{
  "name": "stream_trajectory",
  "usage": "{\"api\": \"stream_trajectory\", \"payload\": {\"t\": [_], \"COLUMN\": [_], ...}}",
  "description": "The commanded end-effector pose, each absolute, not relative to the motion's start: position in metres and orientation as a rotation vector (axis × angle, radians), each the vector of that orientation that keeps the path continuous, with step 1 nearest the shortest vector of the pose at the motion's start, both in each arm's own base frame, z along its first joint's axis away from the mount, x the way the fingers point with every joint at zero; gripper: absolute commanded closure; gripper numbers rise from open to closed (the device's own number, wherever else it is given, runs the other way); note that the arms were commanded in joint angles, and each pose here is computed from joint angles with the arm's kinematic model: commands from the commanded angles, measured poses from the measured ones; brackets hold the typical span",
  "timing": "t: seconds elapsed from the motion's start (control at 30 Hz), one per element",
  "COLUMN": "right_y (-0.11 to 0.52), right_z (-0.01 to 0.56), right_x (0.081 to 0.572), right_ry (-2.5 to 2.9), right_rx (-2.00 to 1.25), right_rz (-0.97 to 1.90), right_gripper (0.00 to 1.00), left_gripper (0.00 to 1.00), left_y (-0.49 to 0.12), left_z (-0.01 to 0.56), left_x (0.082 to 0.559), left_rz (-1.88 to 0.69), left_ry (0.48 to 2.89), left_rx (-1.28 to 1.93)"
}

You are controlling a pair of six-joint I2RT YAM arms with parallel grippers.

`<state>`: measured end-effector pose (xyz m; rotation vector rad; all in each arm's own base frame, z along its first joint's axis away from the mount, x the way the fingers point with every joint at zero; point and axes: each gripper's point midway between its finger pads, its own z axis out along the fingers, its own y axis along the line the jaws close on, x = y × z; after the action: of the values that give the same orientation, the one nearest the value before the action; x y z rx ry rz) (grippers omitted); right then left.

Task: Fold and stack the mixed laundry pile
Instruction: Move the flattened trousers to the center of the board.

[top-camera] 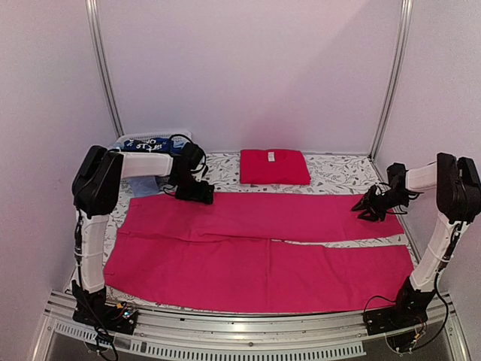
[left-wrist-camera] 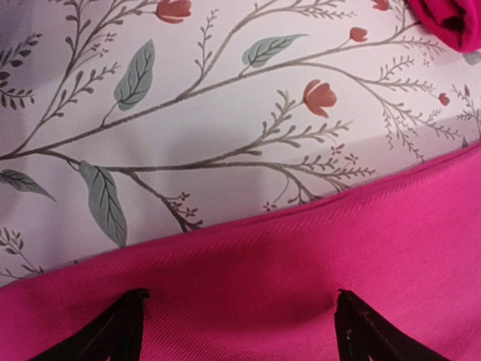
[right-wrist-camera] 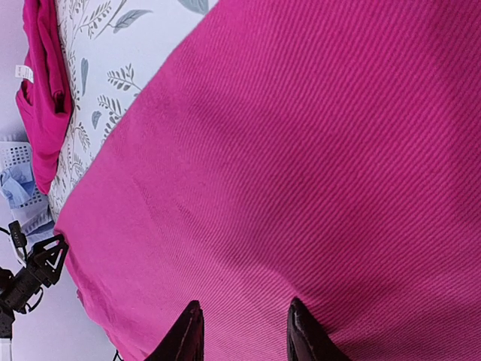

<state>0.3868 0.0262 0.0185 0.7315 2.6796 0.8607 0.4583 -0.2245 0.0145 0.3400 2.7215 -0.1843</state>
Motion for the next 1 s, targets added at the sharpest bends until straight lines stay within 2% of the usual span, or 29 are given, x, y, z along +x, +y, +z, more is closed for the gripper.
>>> {"api": "stream_trajectory", "payload": {"t": [0.0,0.2,0.37,0.53,0.67,0.77,0.87,0.97], "right_y": [0.004,0.012,0.049,0.075,0.076,0.070,0.055,0.048], "right_z": [-0.008,0.057,0.094,0.082,0.052,0.036,0.023,0.006], "right_x": [0.382,0.409,0.355,0.272,0.223,0.214,0.223,0.236], "right_ry": [2.766,2.700,2.769,2.875,2.955,2.994,2.981,2.969], "right_rx": [0.810,0.652,0.556,0.683,0.818,0.864,0.904,0.953], "right_rz": [0.708,0.721,0.786,0.863,0.841,0.766,0.635,0.643], "right_gripper": [0.61,0.54,0.53,0.52,0.52,0.53,0.55,0.57], "left_gripper": [0.11,0.09,0.09,0.11,0.16,0.18,0.19,0.21], "left_y": [-0.200,-0.207,-0.195,-0.182,-0.178,-0.170,-0.157,-0.141], "left_z": [0.008,0.076,0.095,0.078,0.063,0.049,0.033,0.017], "left_x": [0.470,0.457,0.403,0.336,0.298,0.279,0.266,0.262], "left_rz": [-0.052,-0.170,-0.274,-0.374,-0.427,-0.411,-0.356,-0.304], "left_ry": [2.729,2.629,2.659,2.762,2.835,2.886,2.928,2.973], "left_rx": [0.311,0.305,0.229,0.120,0.011,-0.094,-0.172,-0.262]}}
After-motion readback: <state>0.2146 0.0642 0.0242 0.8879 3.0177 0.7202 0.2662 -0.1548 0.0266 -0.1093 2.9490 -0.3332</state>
